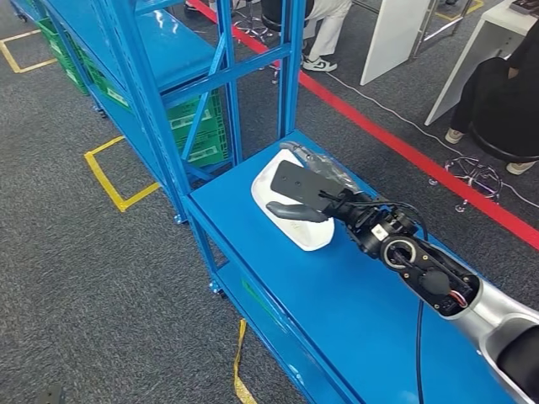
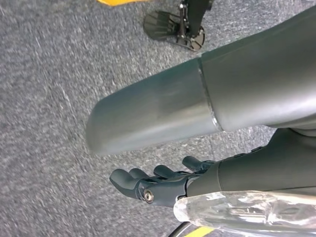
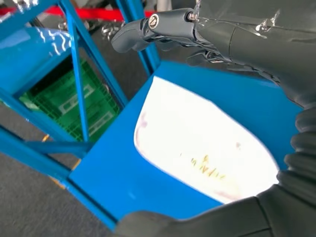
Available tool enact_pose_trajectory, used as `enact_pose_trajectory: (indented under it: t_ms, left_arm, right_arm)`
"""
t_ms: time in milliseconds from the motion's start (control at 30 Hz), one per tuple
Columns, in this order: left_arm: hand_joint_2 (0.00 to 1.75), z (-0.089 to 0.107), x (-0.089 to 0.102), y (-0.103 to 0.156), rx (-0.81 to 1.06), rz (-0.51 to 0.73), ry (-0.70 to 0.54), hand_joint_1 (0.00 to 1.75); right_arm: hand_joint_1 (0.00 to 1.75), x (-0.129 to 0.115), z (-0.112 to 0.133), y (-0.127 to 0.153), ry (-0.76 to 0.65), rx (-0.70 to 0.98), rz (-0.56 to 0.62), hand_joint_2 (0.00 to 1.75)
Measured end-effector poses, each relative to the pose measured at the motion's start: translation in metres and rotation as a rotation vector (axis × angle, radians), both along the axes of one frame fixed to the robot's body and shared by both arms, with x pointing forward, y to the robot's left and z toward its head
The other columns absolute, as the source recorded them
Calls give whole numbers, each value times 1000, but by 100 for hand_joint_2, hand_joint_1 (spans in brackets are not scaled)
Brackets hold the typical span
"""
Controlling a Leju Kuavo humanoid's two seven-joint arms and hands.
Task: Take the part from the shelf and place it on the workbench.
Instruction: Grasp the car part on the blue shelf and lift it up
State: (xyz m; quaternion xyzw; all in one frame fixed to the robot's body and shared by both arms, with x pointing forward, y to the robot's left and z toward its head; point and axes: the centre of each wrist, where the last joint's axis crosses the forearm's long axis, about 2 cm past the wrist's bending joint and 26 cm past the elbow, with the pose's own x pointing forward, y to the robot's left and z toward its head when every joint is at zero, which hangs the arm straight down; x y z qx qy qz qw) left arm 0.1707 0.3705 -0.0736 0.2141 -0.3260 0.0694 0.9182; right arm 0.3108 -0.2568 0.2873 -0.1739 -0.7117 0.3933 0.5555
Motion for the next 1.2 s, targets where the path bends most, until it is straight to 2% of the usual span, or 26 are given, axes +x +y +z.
enact_pose_trajectory:
  t_ms: [267,500,833,1200]
  left_arm:
    - [0,0,-5,8,20,28,13,0]
    - [0,-1,-9,13,21,53,15,0]
    - [0,-2,-15,18,22,80,13,0]
    - [0,-3,-23,30,31,122,24,0]
  right_arm:
    - [0,-8,15,-15,-123,-11,-23,175]
    - [0,-10,19,-17,-132,-71,-1,175]
    - [0,-11,27,-22,-82,-150,16,175]
    - [0,-14,29,-24,50,-375,101,175]
